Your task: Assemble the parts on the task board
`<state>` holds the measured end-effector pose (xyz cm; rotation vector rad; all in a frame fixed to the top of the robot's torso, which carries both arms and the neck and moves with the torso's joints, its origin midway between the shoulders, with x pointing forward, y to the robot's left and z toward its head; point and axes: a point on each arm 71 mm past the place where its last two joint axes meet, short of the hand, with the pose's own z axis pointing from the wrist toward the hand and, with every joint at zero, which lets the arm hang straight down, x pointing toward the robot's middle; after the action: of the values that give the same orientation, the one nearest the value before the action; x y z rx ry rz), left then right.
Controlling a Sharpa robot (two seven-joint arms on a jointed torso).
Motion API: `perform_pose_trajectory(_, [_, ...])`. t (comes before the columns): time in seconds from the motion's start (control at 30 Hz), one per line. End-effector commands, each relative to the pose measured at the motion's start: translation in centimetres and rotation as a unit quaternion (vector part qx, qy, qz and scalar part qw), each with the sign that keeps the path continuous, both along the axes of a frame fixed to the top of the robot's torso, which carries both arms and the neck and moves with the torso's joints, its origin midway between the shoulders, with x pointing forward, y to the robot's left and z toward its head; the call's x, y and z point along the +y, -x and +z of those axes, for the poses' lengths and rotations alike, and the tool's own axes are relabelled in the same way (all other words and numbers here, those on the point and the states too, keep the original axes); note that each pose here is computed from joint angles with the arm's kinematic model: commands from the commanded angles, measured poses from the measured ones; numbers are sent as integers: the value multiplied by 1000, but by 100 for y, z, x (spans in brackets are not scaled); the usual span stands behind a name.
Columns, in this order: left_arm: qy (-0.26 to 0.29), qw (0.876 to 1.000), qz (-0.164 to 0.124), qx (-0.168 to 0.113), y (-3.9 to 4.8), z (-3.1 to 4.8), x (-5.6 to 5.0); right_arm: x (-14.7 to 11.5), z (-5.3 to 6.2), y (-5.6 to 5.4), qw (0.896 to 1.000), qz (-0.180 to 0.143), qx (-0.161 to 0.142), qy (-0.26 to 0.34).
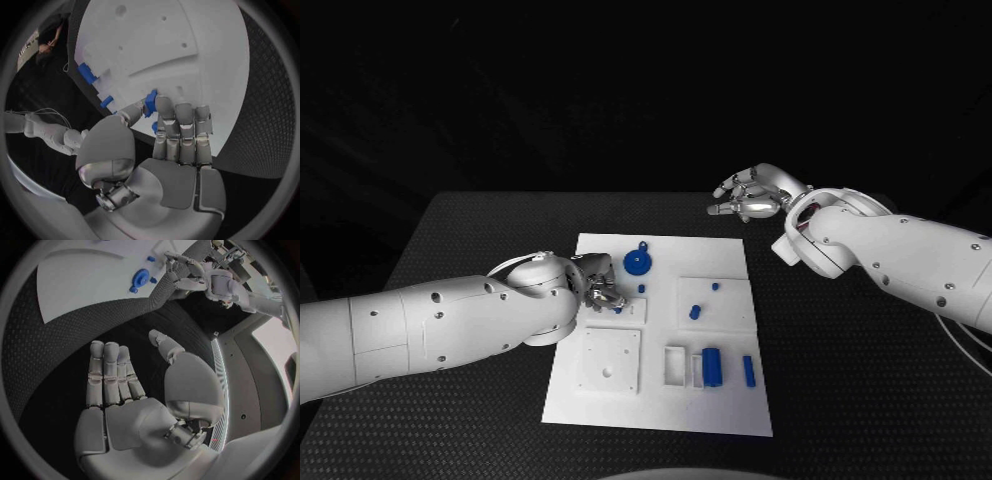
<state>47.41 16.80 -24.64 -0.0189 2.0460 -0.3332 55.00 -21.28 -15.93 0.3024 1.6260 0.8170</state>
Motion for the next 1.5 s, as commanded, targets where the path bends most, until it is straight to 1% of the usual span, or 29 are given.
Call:
perform_pose_trajectory(0.03, [-3, 1000, -2, -6, -6, 10, 14, 14, 0, 6, 1000, 8, 2, 1])
perform_pose_trajectory(0.37, [0, 1000, 1, 0, 12, 4, 31, 8, 0, 6, 1000, 7, 2, 1])
perform_pose_trajectory(0.7, [2, 1000, 4, -3, -4, -4, 46, 7, 0, 6, 1000, 7, 2, 1])
perform_pose_trajectory(1.17, [8, 1000, -2, -2, 17, -7, -8, 9, 0, 6, 1000, 8, 2, 1])
perform_pose_trajectory(1.5, [9, 1000, -1, -3, 14, -9, -9, 12, 0, 7, 1000, 8, 2, 1])
